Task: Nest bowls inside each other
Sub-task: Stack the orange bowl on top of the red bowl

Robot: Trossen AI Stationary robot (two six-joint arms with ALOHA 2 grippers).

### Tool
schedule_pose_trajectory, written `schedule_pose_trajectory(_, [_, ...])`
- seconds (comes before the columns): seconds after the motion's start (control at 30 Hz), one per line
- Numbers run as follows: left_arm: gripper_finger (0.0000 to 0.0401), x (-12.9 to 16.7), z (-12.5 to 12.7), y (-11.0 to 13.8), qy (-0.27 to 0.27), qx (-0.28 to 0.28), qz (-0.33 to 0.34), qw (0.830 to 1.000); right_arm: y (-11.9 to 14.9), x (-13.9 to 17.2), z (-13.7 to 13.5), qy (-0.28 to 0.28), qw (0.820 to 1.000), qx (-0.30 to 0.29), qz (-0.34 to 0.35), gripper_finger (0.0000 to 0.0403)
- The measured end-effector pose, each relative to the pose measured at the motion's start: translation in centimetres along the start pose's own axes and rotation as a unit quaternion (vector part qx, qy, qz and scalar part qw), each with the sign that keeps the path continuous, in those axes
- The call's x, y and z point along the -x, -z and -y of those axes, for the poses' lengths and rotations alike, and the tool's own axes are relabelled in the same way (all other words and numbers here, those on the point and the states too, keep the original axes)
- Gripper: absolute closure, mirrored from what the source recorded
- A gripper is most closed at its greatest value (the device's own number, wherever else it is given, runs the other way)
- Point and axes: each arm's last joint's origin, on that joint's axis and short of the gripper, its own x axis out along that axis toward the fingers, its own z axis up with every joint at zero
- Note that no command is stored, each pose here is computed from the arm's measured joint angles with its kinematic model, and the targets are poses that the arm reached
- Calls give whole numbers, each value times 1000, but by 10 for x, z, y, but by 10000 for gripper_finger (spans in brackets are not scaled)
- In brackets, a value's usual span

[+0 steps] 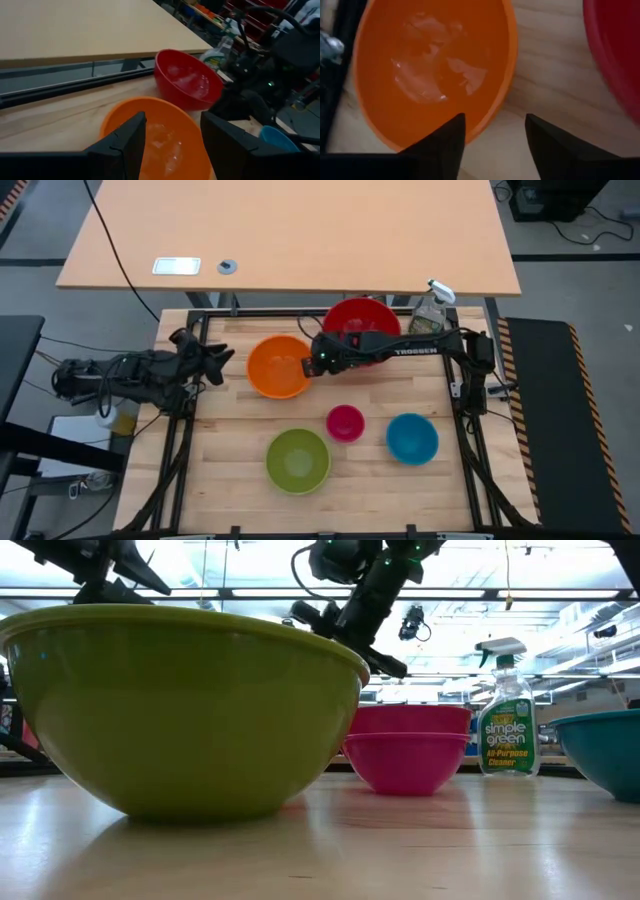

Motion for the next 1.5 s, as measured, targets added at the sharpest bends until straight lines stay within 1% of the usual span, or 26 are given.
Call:
schedule_pose_trajectory(0.07, [209, -1, -1, -1, -6, 2, 3, 1000, 6, -5, 2, -5, 1000, -28, -1, 176])
schedule_pose_trajectory(0.13, [209, -1, -2, -1, -11, 2, 6, 1000, 14, -9, 5, 7, 999, -50, -2, 176])
schedule_pose_trajectory(0.3, [209, -2, -3, -2, -19, 3, 10, 1000, 28, -18, 7, -4, 996, -90, 23, 193])
schedule_pose_trajectory(0.43, [209, -2, -3, -2, -21, -10, 11, 1000, 31, -25, 8, -8, 992, -111, 55, 206])
schedule_pose_trajectory(0.53, [209, -2, -3, -2, -20, -9, 11, 1000, 32, -35, 9, -4, 992, -113, 63, 212])
schedule_pose_trajectory(0.7, [209, -2, -2, -3, -16, -6, 12, 1000, 30, -45, 3, -42, 988, -127, 72, 218])
schedule_pose_trajectory(0.83, [209, -2, -2, -3, -12, -3, 12, 1000, 32, -56, 6, -32, 986, -145, 71, 229])
schedule_pose_trajectory(1.0, [209, -3, 0, -3, -5, -1, 7, 1000, 33, -58, 7, -27, 985, -154, 77, 269])
schedule_pose_trajectory(1.2, [209, -4, 1, -2, 5, -3, -3, 1000, 28, -59, 10, -18, 984, -156, 83, 350])
schedule_pose_trajectory(1.27, [209, -3, 3, -3, 19, 4, -2, 1000, 29, -60, 12, -10, 985, -150, 80, 376])
schedule_pose_trajectory(1.33, [209, -2, 5, -7, 39, 13, 8, 999, 28, -59, 11, -13, 986, -144, 86, 382])
schedule_pose_trajectory(1.5, [209, -1, 11, -14, 76, -8, 37, 996, 27, -59, 11, -17, 988, -137, 71, 378])
